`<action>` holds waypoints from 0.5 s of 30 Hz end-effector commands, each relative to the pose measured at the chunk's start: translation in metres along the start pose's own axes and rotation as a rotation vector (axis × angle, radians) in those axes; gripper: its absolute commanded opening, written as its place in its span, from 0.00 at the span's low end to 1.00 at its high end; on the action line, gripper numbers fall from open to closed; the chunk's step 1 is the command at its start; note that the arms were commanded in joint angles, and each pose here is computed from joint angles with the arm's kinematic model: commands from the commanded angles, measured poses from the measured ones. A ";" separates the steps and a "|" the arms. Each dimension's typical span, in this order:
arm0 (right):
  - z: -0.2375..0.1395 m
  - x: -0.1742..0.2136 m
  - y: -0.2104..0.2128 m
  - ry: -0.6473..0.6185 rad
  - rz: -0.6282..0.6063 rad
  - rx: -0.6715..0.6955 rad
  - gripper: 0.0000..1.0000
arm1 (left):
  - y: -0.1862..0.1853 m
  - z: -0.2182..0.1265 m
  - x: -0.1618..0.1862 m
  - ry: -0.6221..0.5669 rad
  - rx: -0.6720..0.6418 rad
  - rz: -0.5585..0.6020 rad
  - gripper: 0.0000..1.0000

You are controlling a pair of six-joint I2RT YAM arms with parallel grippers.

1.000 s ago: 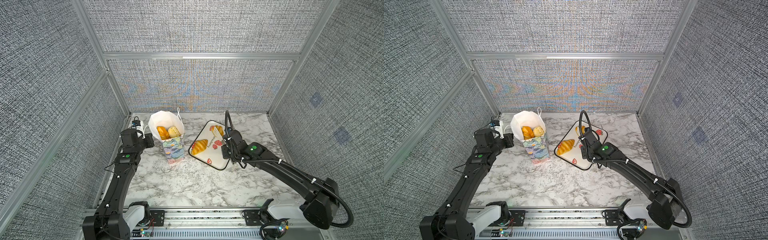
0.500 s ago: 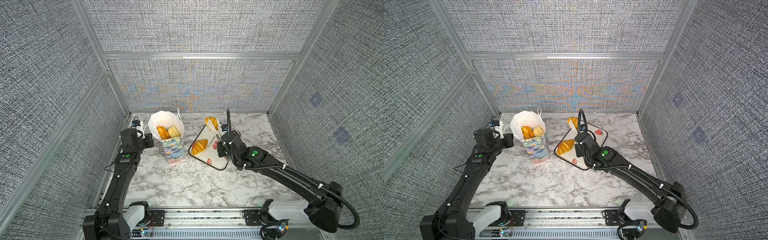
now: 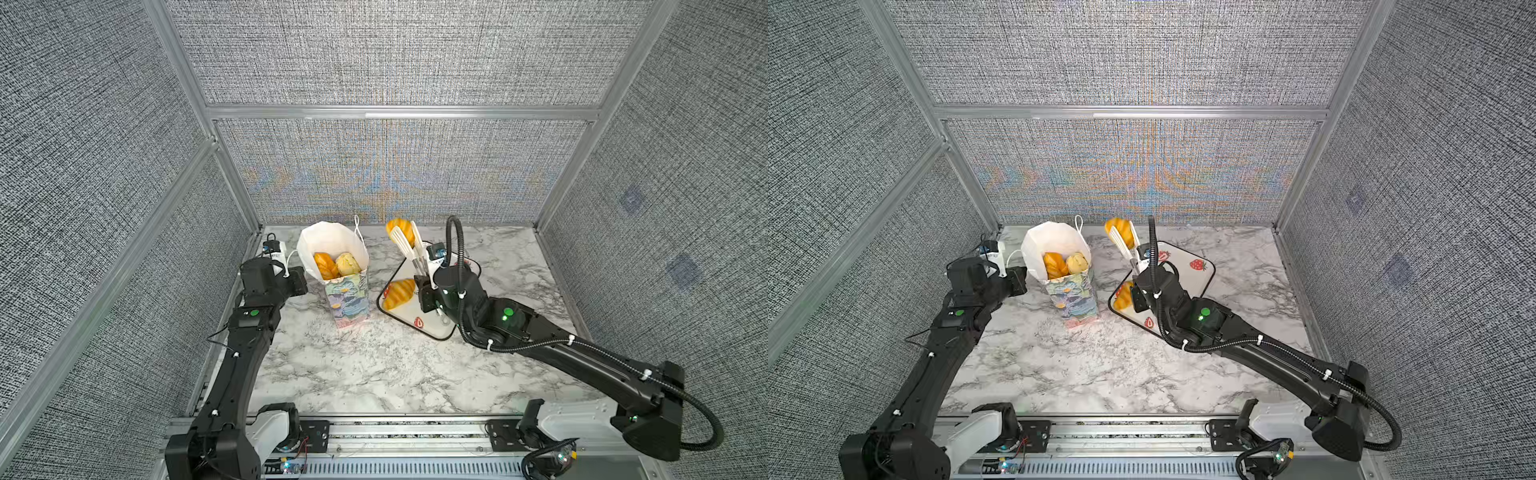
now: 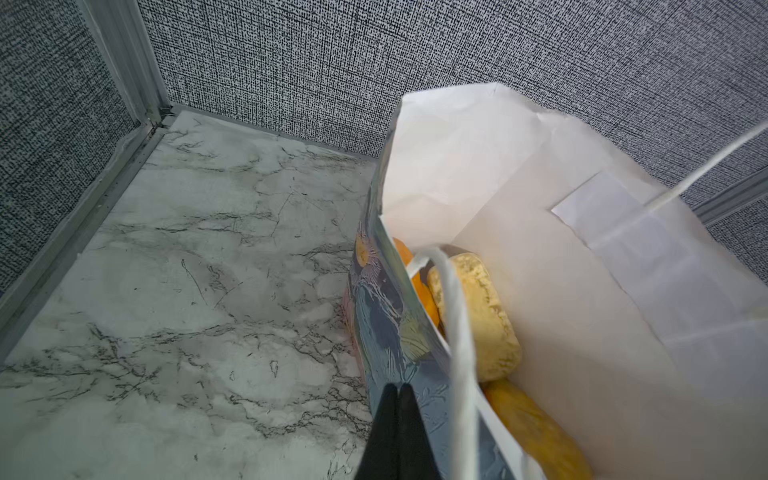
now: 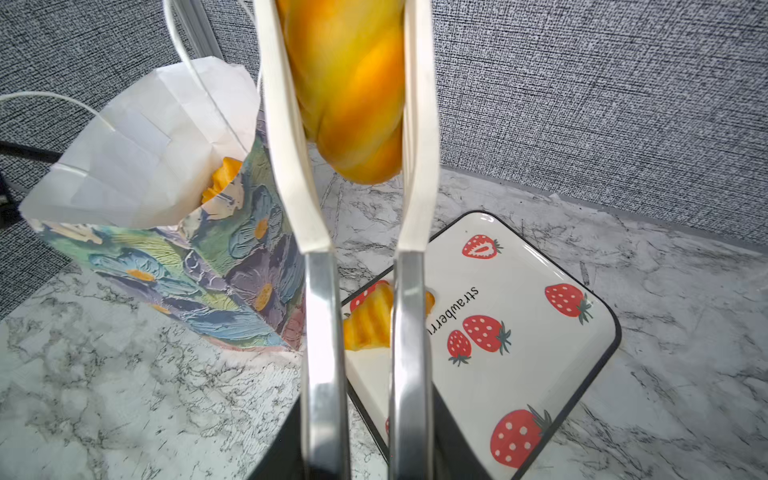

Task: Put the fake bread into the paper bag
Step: 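Lift the striped croissant with the right-held tongs and carry it to the bag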

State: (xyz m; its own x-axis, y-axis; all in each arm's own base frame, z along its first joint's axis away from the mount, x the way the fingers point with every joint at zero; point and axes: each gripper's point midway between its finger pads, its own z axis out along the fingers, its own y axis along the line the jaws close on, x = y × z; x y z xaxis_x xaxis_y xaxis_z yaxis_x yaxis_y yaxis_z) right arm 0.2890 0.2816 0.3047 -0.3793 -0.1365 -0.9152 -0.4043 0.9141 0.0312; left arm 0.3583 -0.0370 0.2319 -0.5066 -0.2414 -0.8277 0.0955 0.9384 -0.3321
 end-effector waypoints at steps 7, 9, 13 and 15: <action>0.002 -0.035 0.041 -0.121 -0.030 -0.066 0.32 | -0.003 0.000 -0.002 -0.007 0.016 0.013 0.00; 0.006 -0.036 0.050 -0.121 -0.048 -0.072 0.32 | -0.003 0.000 -0.002 -0.008 0.018 0.010 0.00; 0.010 -0.037 0.067 -0.124 -0.073 -0.093 0.32 | -0.002 0.000 -0.002 -0.008 0.011 0.011 0.00; 0.013 -0.036 0.074 -0.128 -0.086 -0.100 0.32 | -0.002 0.000 -0.002 -0.008 0.012 0.012 0.00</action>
State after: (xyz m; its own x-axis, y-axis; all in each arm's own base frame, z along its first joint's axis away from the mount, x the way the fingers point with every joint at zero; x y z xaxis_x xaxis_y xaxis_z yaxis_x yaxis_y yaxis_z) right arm 0.2805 0.3512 0.3177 -0.2823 -0.2002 -0.9382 -0.5160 0.8562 -0.0274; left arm 0.3584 -0.0366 0.2320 -0.5060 -0.2418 -0.8279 0.0945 0.9386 -0.3319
